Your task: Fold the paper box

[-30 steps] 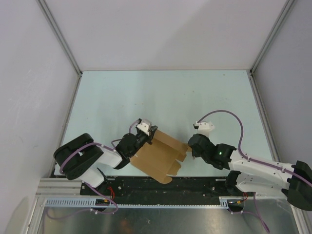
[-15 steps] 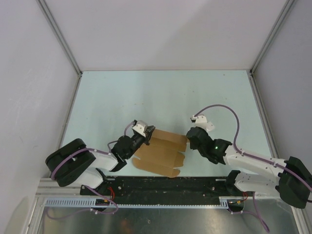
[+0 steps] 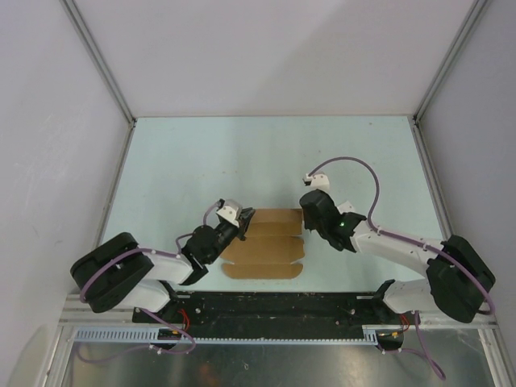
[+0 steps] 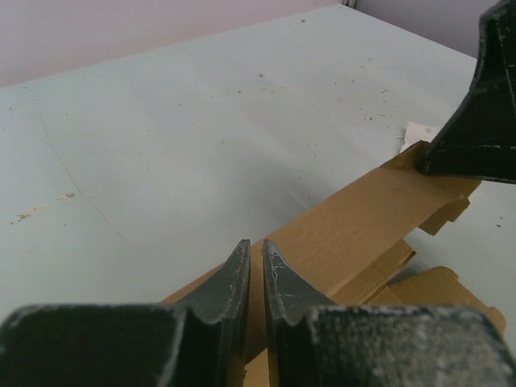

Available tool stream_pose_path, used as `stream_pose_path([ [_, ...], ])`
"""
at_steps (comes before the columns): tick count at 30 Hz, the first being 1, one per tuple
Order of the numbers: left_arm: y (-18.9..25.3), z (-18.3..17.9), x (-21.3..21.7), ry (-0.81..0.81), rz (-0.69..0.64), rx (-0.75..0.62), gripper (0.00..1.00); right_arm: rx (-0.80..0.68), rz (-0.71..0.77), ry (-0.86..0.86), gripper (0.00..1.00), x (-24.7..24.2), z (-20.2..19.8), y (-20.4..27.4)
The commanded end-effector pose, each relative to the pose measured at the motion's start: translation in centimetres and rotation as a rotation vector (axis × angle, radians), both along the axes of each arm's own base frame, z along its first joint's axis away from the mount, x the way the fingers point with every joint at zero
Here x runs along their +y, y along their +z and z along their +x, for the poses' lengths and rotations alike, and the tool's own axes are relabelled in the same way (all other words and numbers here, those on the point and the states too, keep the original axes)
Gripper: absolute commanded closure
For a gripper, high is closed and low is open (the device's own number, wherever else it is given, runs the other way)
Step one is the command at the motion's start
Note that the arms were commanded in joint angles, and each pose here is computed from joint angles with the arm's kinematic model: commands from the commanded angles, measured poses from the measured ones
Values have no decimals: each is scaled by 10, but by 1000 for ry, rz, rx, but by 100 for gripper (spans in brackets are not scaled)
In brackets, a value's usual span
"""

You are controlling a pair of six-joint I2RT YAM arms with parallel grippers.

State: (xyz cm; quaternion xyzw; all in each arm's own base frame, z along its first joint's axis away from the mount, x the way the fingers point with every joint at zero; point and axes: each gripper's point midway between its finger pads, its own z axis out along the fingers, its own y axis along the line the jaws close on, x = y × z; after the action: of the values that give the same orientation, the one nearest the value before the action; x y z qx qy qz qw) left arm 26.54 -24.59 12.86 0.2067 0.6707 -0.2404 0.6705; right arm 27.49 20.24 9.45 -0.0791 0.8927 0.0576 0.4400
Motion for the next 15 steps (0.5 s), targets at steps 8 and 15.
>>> stream_pose_path([
  [8,-10,2,9,39,48,-9,85,-81,37,124,99,34,44,26],
  [15,-18,3,13,58,68,7,85,-80,14,184,100,41,54,24],
])
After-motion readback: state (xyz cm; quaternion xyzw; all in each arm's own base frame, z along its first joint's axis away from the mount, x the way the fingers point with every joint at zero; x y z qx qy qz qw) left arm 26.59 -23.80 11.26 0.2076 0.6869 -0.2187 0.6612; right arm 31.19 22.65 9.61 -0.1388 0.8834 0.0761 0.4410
